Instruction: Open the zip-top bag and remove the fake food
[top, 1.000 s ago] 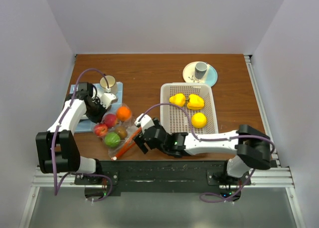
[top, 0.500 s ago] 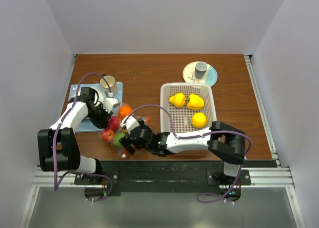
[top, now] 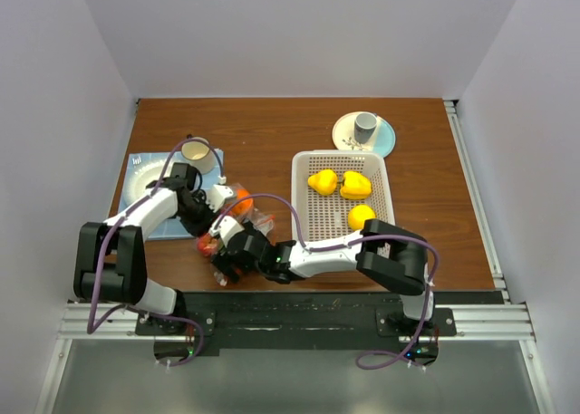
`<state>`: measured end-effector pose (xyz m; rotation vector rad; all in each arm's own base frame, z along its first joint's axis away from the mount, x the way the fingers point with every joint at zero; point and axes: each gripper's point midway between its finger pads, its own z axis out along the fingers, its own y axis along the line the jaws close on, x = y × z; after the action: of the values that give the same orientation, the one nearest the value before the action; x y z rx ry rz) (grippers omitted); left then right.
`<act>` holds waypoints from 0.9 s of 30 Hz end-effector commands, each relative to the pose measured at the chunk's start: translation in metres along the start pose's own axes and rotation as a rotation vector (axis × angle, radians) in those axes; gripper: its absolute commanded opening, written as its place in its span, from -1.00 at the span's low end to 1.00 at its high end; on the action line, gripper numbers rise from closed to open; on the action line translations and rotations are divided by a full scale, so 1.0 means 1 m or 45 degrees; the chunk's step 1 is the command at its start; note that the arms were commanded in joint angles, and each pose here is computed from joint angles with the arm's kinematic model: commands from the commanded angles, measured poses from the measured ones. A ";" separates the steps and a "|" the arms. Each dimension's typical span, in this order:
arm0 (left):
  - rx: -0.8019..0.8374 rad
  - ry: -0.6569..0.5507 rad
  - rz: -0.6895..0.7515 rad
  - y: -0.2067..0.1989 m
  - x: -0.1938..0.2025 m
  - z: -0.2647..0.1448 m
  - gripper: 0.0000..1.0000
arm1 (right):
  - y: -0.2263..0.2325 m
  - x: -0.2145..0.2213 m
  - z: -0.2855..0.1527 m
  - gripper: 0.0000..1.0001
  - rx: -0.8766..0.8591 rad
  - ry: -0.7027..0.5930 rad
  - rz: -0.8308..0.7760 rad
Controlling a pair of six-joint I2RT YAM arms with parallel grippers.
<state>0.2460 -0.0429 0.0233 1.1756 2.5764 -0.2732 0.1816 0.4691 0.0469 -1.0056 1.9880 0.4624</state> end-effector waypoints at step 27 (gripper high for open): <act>-0.190 0.198 0.137 -0.005 0.041 0.027 -0.79 | -0.008 -0.108 -0.029 0.97 0.052 -0.393 0.081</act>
<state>0.2478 -0.0348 0.0134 1.2845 2.4904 0.0363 0.1932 0.4817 0.1023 -0.8830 1.8578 0.5493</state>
